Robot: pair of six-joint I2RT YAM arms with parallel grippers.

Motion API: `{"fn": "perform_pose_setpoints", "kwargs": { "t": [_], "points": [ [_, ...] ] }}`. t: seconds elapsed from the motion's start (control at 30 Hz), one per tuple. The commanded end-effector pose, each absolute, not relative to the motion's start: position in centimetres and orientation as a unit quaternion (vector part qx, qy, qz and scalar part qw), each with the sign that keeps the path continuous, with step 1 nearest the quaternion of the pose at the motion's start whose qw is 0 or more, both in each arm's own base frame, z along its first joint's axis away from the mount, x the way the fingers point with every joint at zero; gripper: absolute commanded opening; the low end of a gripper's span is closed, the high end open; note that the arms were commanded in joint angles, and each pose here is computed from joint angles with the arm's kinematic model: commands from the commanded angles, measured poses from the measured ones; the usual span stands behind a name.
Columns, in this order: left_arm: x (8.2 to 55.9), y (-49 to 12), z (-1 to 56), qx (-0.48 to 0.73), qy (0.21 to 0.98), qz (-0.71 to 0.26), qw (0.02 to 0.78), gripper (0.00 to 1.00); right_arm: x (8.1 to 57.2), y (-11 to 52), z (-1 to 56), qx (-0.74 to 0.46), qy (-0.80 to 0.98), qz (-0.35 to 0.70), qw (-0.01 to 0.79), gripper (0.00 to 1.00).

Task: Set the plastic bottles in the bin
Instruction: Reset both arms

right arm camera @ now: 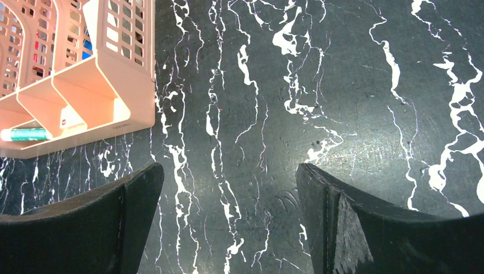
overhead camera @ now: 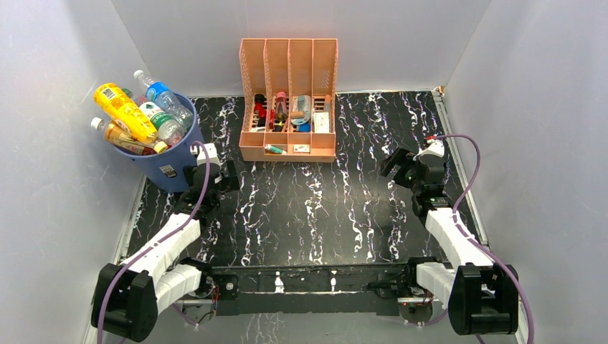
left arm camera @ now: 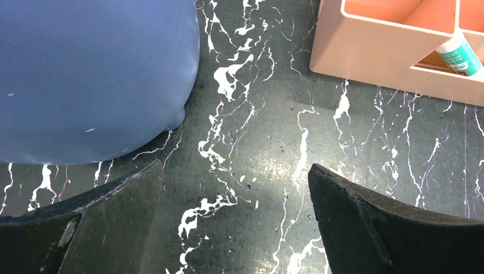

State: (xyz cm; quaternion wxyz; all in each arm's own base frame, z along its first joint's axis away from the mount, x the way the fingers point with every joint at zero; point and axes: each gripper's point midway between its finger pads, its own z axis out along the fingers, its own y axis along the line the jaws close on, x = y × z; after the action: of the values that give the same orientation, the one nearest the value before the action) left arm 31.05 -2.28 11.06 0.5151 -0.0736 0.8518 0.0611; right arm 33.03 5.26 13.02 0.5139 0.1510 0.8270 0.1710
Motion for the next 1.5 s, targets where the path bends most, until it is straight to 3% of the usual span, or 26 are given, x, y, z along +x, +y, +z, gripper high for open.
{"fn": "perform_pose_setpoints", "kwargs": {
  "t": [0.0,1.47],
  "points": [
    [31.41,-1.96,12.46,-0.08,0.841,0.065,0.531,0.98,33.77,5.33,15.36,0.141,0.807,0.176,0.545,0.98],
    [31.6,-1.94,12.38,-0.076,0.841,0.069,0.531,0.98,33.98,5.78,14.77,0.144,0.808,0.189,0.539,0.98]
  ]
}}
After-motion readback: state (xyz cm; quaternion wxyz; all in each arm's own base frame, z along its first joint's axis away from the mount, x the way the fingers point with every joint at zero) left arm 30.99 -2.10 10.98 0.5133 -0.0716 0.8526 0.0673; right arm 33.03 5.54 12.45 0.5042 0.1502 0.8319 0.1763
